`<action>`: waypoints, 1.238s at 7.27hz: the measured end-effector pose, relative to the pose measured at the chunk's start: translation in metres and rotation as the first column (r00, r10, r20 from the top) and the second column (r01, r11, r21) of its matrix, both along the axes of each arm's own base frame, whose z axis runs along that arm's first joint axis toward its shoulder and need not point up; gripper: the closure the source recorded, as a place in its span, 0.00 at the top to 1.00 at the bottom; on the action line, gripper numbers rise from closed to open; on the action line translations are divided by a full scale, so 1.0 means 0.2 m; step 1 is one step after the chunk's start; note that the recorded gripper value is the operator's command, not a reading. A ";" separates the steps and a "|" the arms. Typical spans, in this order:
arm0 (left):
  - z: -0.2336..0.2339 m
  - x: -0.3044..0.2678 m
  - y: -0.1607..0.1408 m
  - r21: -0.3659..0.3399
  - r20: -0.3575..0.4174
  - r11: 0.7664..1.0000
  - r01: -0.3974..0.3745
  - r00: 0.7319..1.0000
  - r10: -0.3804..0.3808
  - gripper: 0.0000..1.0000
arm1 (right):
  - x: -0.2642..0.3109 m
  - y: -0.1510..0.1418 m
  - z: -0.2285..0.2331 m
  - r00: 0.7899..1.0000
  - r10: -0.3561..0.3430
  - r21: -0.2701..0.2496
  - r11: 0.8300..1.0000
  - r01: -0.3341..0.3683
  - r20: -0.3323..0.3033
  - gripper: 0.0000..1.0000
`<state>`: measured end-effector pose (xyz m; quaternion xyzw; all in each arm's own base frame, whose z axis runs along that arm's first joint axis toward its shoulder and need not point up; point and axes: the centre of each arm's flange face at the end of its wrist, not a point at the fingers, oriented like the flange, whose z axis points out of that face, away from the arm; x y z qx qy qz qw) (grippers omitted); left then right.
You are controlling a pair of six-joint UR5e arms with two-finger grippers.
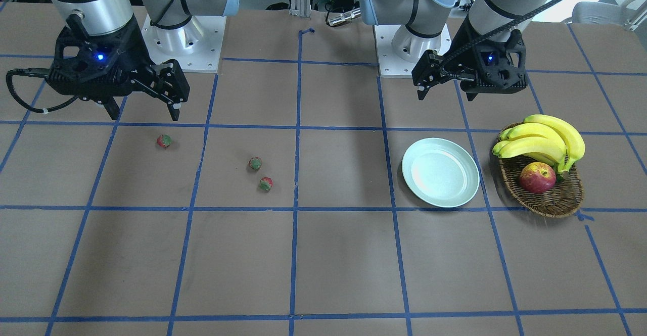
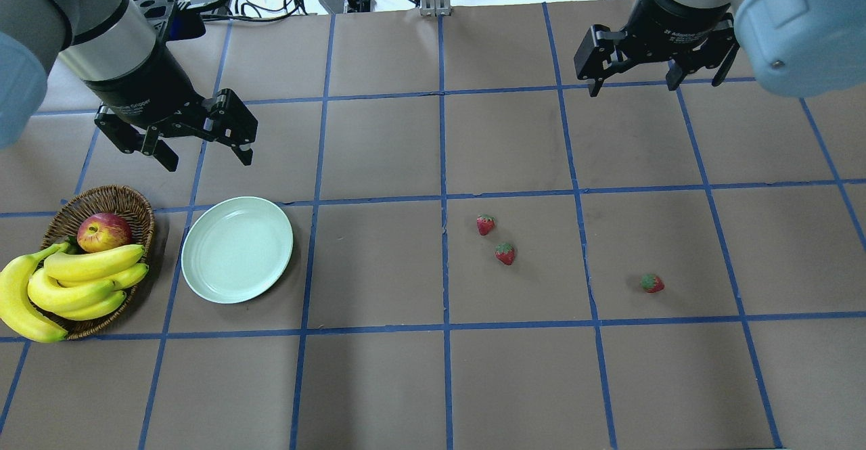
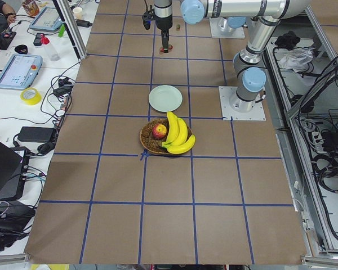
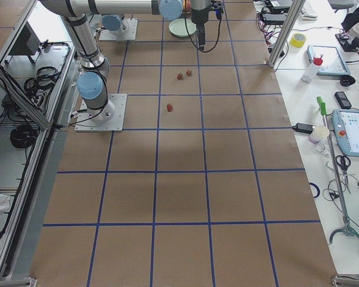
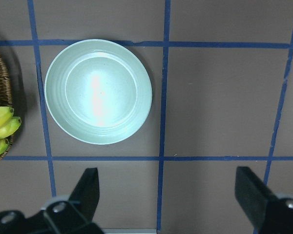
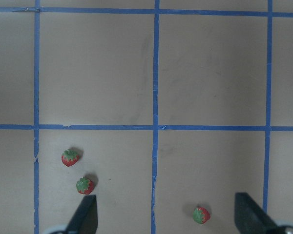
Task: Collect all strawberries into plate
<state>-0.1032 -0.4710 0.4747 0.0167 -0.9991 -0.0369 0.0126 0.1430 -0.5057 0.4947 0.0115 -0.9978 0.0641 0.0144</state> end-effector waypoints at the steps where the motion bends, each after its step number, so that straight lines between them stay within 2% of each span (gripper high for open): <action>1: 0.00 0.00 0.00 0.002 0.000 1.000 0.000 1.000 0.000 1.00 | 0.00 0.00 0.00 1.000 0.000 0.000 1.000 0.000 0.000 1.00; 7: 0.00 0.00 0.00 0.004 0.000 1.000 0.001 1.000 -0.001 1.00 | -0.01 -0.03 0.00 1.000 0.003 0.003 1.000 -0.003 0.001 1.00; 9: 0.00 0.00 0.00 0.003 0.000 1.000 0.001 1.000 -0.001 1.00 | 0.01 -0.06 -0.07 1.000 0.005 0.048 0.999 -0.005 0.013 1.00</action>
